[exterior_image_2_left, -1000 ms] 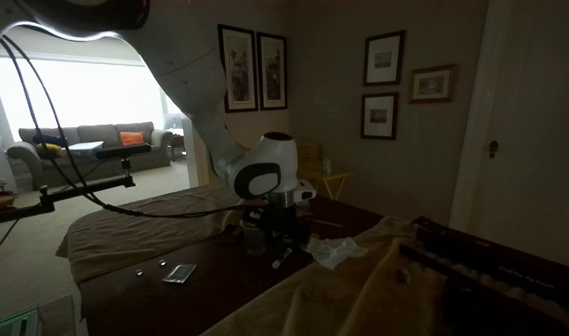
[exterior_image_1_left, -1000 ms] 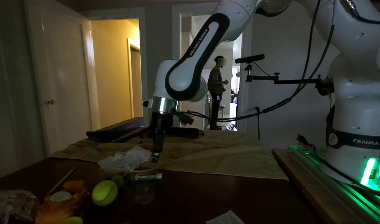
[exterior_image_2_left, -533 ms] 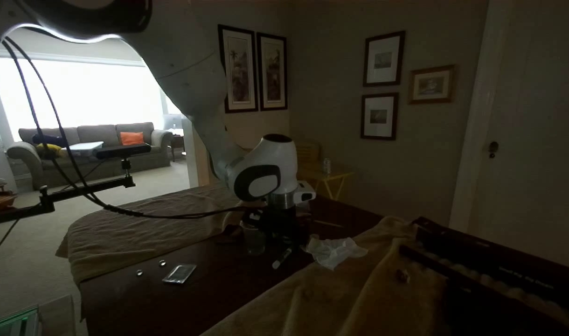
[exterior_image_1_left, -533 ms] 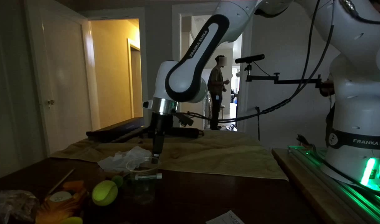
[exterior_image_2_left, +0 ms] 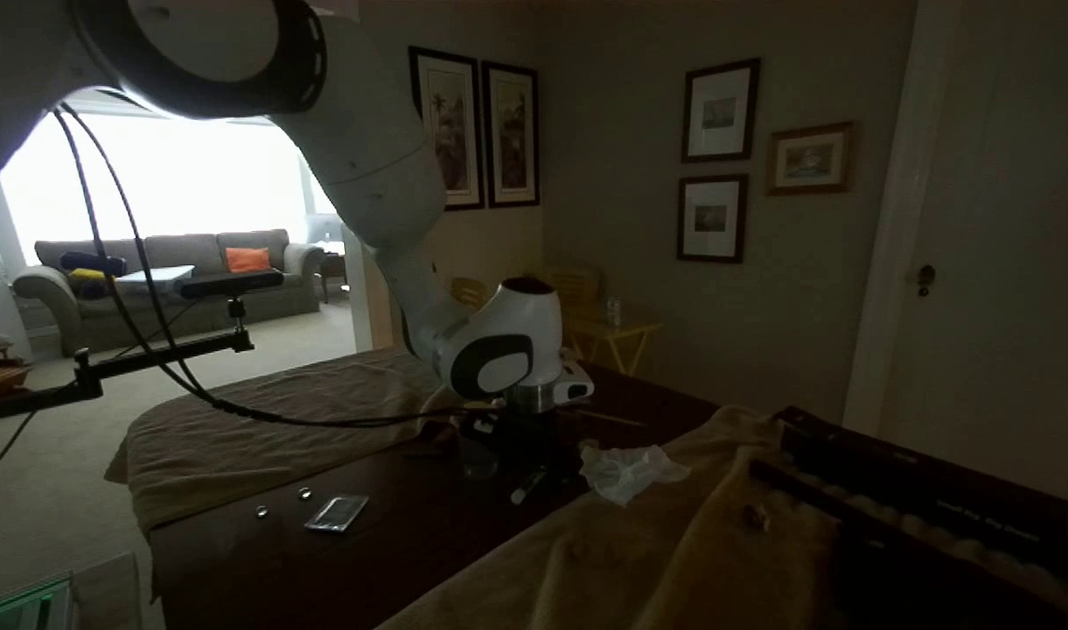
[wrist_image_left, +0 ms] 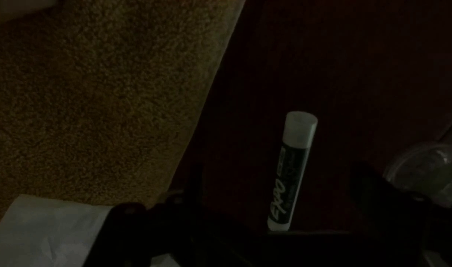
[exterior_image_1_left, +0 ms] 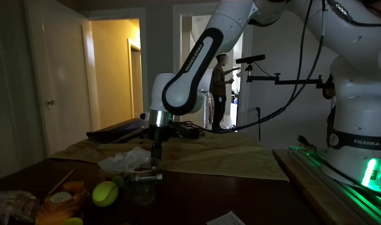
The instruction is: Put the marker inside the clear cup
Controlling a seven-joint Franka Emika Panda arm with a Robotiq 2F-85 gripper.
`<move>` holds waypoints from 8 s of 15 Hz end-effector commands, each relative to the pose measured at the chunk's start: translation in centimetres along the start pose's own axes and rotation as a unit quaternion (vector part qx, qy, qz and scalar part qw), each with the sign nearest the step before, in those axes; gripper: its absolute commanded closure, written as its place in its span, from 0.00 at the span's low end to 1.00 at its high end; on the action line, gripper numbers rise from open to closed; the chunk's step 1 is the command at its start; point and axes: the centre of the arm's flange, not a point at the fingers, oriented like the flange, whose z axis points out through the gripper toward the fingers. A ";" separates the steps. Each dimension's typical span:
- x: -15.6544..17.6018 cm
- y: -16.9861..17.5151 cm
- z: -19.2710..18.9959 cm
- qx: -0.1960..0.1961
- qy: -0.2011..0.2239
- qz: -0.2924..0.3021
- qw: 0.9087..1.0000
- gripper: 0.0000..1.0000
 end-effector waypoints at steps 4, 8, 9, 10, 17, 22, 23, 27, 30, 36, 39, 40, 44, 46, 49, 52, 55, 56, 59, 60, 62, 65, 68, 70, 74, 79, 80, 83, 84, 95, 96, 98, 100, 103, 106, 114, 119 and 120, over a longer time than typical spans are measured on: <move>3.4 -1.7 1.7 -0.005 0.000 0.054 0.999 0.00; 3.9 -3.1 1.5 -0.014 0.007 0.082 0.997 0.00; 4.0 -3.0 1.5 -0.015 0.006 0.086 0.996 0.00; 4.1 -2.8 1.5 -0.019 0.005 0.089 0.996 0.00; 3.9 0.6 1.2 -0.041 0.008 0.109 0.993 0.00; 4.5 1.6 1.8 -0.039 0.012 0.087 0.995 0.00; 4.5 1.7 1.9 -0.038 0.012 0.086 0.995 0.00; 4.6 1.8 2.6 -0.032 0.011 0.085 0.996 0.00; 4.6 1.3 2.9 0.000 0.011 0.070 0.998 0.00; 4.3 2.2 3.1 -0.061 -0.011 0.094 0.994 0.00; 3.7 3.7 2.8 -0.102 -0.027 0.106 0.989 0.00; 3.6 3.9 2.5 -0.103 -0.028 0.110 0.988 0.00; 4.0 3.1 2.6 -0.050 -0.043 0.115 0.991 0.25; 4.2 2.8 2.7 -0.040 -0.048 0.112 0.992 0.30; 4.5 3.0 2.4 -0.038 -0.051 0.113 0.992 0.52; 4.5 3.5 2.2 -0.038 -0.054 0.117 0.991 0.72; 4.4 4.1 2.0 -0.040 -0.055 0.120 0.990 0.94; 4.4 4.2 2.1 -0.040 -0.054 0.120 0.990 0.98; 4.7 3.4 1.8 -0.036 -0.043 0.119 0.991 0.95; 4.8 2.9 1.4 -0.037 -0.031 0.118 0.992 0.95; 5.0 1.9 0.3 -0.039 -0.008 0.114 0.993 0.95; 5.3 0.5 -1.6 -0.051 0.031 0.106 0.993 0.95; 5.6 -0.2 -3.7 -0.063 0.062 0.109 0.990 0.95; 5.7 -0.7 -5.3 -0.070 0.078 0.110 0.988 0.95; 5.7 -1.8 -9.3 -0.081 0.126 0.110 0.983 0.95; 7.0 -1.0 -10.7 -0.080 0.148 0.107 0.980 0.81; 6.9 -1.1 -11.2 -0.080 0.150 0.108 0.979 0.81; 6.8 -2.3 -11.1 -0.124 0.153 0.100 0.975 0.95; 7.0 -2.9 -11.1 -0.144 0.157 0.090 0.973 0.95; 9.3 -12.3 -12.3 -0.221 0.165 0.014 0.961 0.95; 9.3 -12.8 -12.3 -0.225 0.164 0.015 0.960 0.95; 9.2 -13.5 -12.6 -0.235 0.166 0.019 0.958 0.95; 9.4 -14.3 -12.7 -0.242 0.181 0.026 0.953 0.95; 9.7 -15.8 -12.8 -0.240 0.195 0.022 0.951 0.95; 10.4 -15.6 -12.5 -0.231 0.186 0.014 0.955 0.81; 10.0 -17.4 -12.6 -0.292 0.182 0.028 0.939 0.95; 9.6 -22.0 -12.2 -0.332 0.173 0.029 0.927 0.95; 9.4 -22.7 -12.0 -0.338 0.169 0.030 0.925 0.95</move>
